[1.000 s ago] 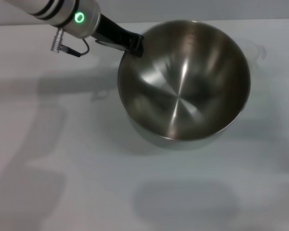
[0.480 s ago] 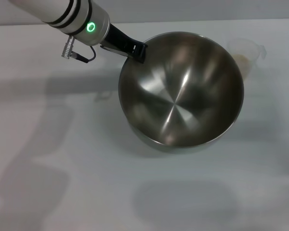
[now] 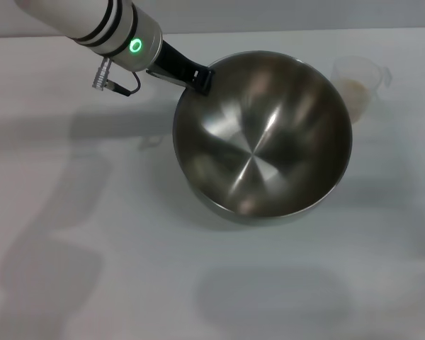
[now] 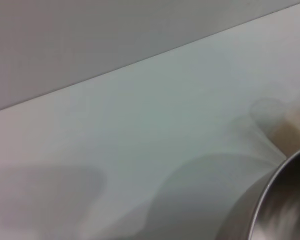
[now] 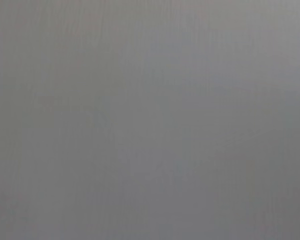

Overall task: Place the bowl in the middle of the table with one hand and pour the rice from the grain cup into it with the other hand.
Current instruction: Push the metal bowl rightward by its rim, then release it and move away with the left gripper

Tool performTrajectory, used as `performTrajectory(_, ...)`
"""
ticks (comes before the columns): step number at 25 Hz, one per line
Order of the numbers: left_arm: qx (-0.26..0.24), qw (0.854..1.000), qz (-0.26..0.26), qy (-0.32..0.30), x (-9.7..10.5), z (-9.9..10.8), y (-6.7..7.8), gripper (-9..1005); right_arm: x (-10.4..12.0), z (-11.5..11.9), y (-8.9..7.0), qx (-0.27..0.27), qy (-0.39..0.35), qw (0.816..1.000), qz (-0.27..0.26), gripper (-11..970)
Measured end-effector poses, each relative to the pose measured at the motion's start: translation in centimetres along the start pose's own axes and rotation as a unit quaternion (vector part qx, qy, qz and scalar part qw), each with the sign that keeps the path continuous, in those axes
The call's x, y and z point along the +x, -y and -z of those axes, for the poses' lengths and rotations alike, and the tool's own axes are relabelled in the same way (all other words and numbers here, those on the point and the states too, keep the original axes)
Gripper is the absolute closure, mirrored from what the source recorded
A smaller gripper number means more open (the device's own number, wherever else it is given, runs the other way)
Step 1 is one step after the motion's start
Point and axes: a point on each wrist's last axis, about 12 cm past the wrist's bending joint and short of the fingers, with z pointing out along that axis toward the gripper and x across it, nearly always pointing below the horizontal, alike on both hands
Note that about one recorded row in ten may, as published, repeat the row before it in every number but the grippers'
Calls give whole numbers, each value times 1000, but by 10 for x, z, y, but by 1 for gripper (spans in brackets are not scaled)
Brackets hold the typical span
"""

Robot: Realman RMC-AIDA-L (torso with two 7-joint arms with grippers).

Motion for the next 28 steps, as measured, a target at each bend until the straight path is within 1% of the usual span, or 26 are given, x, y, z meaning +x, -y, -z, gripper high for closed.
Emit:
performTrajectory(8, -6, 1000, -3, -7, 4, -5, -1, 928, 0, 2, -1, -1, -1, 1000, -1, 219)
performTrajectory(17, -9, 1000, 0, 6, 2, -6, -3, 922, 2, 5, 0, 2, -4, 1000, -1, 219)
performTrajectory(21, -7, 1000, 5, 19, 0, -3, -5, 866, 2, 6, 0, 3, -4, 1000, -1, 219)
performTrajectory(28, 12, 997, -4, 77, -8, 19, -3, 713, 2, 5, 0, 3, -5, 1000, -1, 219)
